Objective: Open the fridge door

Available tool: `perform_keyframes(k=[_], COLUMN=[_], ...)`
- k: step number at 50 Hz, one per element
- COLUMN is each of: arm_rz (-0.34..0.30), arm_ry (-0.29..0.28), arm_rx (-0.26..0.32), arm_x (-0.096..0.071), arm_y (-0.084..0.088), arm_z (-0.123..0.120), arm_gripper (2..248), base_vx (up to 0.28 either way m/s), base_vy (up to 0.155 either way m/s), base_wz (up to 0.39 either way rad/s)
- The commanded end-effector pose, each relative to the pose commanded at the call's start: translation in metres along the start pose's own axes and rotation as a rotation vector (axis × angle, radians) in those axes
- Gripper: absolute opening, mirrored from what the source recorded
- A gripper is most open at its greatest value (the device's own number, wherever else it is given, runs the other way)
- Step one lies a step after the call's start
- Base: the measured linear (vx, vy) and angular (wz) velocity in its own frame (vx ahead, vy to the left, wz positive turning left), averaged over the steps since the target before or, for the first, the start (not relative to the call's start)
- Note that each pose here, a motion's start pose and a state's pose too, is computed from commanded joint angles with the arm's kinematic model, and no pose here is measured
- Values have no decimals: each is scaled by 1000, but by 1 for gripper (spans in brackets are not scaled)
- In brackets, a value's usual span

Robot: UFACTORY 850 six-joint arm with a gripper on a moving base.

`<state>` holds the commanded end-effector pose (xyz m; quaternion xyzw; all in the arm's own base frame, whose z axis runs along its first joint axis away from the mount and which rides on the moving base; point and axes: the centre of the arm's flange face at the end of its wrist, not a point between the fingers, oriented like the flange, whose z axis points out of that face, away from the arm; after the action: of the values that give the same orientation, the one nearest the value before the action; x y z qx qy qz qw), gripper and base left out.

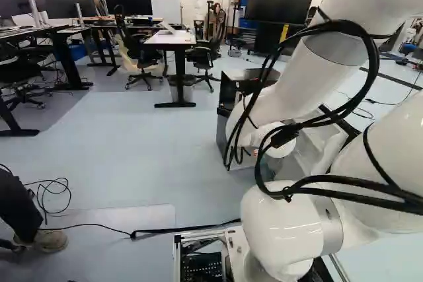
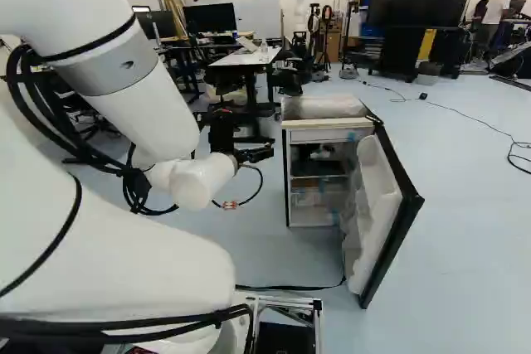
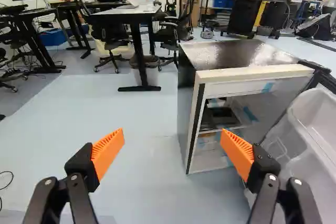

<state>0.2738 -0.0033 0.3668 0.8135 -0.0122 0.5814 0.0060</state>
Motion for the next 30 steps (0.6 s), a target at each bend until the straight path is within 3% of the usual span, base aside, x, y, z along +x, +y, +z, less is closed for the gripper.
perform_keyframes(k=[30], arm_rz=[-13], arm_ry=[-2], arm_rx=[24], arm_x=[-2], arm_y=[-3], arm_z=[-3], arm_gripper=[247], base_vx=[0], base_vy=[0], base_wz=[0])
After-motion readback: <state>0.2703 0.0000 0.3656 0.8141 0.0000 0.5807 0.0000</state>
